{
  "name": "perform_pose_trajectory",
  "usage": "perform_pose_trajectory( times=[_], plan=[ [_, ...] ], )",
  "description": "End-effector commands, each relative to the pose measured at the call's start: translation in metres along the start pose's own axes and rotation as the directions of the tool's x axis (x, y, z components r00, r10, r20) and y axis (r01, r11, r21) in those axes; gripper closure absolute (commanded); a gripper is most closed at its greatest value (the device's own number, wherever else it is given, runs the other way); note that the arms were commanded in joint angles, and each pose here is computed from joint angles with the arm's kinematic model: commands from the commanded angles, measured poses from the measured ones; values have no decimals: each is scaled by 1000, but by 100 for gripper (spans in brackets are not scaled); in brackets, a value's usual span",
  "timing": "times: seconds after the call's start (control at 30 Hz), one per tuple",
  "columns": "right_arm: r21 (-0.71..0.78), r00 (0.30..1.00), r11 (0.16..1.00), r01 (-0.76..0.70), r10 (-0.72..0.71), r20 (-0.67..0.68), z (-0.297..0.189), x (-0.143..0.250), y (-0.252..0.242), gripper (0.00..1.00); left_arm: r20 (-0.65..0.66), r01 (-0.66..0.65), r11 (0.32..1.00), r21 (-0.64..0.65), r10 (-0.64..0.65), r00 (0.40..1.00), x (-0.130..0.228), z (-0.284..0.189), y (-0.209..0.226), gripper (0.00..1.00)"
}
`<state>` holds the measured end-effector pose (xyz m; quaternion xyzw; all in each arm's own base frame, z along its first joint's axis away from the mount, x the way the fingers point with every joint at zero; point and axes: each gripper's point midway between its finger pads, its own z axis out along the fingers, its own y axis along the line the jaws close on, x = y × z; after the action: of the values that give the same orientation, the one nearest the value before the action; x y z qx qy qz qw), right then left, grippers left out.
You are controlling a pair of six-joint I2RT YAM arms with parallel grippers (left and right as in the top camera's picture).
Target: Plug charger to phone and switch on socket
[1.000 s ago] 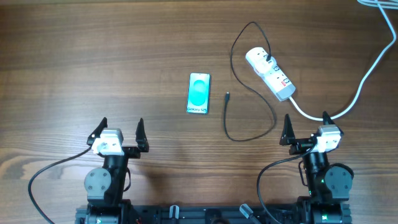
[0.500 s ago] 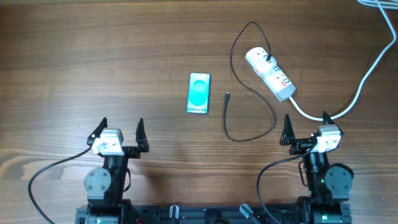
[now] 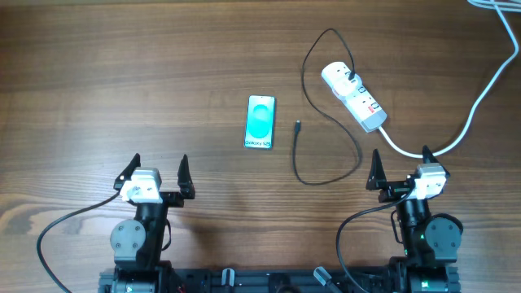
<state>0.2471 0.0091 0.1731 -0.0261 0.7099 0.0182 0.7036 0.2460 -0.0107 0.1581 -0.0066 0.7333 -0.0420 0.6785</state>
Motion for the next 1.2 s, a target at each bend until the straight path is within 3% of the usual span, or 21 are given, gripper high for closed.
perform_pose_trajectory(
  times=[0.0,0.07,0.13,0.23,0.37,0.43,0.53,0.6,0.87,1.07,1.17],
  plan=[
    [21,1000,1000,-13,13,5,0,-1,-4,0,-1,-15,1000,-17,15,1000,2,0,4,0],
    [21,1000,1000,-13,13,5,0,-1,-4,0,13,-14,1000,-4,14,1000,-2,0,1,0],
    [21,1000,1000,-13,13,5,0,-1,-4,0,-3,56,983,175,-56,998,-1,-3,-29,0],
    [21,1000,1000,-13,13,5,0,-1,-4,0,-60,141,879,456,-127,990,-2,-19,-79,0],
    [21,1000,1000,-13,13,5,0,-1,-4,0,22,133,841,525,-170,985,-29,-27,-89,0],
    [21,1000,1000,-13,13,5,0,-1,-4,0,157,48,794,606,-179,971,-63,-42,-101,0],
    [21,1000,1000,-13,13,5,0,-1,-4,0,338,-73,779,623,-184,923,-102,-61,-105,0],
    [21,1000,1000,-13,13,5,0,-1,-4,0,412,-85,753,653,-258,874,-128,-80,-107,0],
    [21,1000,1000,-13,13,5,0,-1,-4,0,556,-157,748,645,-319,768,-197,-123,-107,0],
    [21,1000,1000,-13,13,5,0,-1,-4,0,490,-131,786,605,-237,839,-263,-116,-111,0],
    [21,1000,1000,-13,13,5,0,-1,-4,0,347,-68,751,657,-221,911,-297,-94,-123,0]
  ],
)
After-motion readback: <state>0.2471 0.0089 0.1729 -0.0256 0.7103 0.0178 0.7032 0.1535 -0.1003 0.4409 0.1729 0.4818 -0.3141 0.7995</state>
